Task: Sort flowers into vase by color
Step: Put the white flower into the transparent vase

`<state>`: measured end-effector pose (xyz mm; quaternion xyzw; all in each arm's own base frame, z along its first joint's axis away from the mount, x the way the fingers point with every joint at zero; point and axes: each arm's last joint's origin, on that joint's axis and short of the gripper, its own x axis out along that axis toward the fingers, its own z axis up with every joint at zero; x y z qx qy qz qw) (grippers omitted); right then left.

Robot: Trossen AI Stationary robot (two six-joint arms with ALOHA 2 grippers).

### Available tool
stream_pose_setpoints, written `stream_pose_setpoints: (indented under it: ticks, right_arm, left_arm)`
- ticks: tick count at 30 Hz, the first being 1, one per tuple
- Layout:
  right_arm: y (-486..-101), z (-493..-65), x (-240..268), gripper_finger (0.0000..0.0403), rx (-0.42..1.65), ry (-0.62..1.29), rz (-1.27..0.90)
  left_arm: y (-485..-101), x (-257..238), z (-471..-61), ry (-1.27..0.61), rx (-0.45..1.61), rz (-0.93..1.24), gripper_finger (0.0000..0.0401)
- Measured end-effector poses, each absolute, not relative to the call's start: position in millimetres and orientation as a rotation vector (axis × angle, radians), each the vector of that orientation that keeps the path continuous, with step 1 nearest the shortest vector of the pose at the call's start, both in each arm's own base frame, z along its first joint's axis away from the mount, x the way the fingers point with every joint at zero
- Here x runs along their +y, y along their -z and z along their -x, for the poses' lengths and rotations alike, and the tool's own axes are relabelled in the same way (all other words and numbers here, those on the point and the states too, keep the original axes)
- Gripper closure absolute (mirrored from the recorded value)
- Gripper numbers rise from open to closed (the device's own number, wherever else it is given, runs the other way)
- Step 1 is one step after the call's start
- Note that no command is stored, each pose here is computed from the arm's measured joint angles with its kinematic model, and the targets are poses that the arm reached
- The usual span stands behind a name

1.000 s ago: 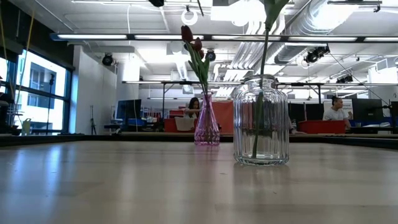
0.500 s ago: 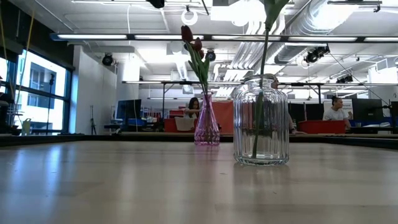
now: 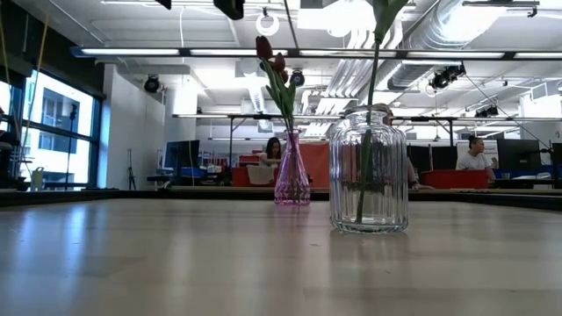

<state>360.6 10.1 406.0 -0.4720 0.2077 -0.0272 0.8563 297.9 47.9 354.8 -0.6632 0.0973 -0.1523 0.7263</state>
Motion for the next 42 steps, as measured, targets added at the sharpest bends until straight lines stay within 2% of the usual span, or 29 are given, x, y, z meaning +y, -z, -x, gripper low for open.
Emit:
stream_pose_setpoints:
  ticks: [5,14,20,27,30,36,39,42]
  right_arm:
    - [-414,-353,7,0.0401,0.450,0.130,0.998]
    - [-430,-331,-2,0.0402,0.443,0.191,0.920]
    - [-459,-287,-15,0.0402,0.340,0.213,0.544]
    - [-473,-221,-10,0.0403,0.377,0.088,0.148]
    - [-473,-194,4,0.0403,0.431,0.037,0.042]
    - [-458,-152,31,0.0403,0.560,0.025,-0.136]
    - [-428,-147,45,0.0403,0.573,-0.005,-0.220]
    - [-383,-150,59,0.0403,0.555,-0.043,-0.320]
  left_arm:
    - [-359,64,-290,0.297,0.163,1.416,0.0370]
    - [-355,92,-263,0.162,0.219,1.294,0.0329]
    - [-356,106,-235,0.005,0.213,1.053,0.0320]
    - [-353,97,-214,-0.254,0.269,0.711,0.0320]
    - [-353,92,-213,-0.294,0.275,0.600,0.0322]
    - [-323,87,-208,-0.287,0.226,0.582,0.0339]
    - [-298,85,-203,-0.292,0.198,0.651,0.0352]
    - [-276,80,-199,-0.275,0.157,0.709,0.0363]
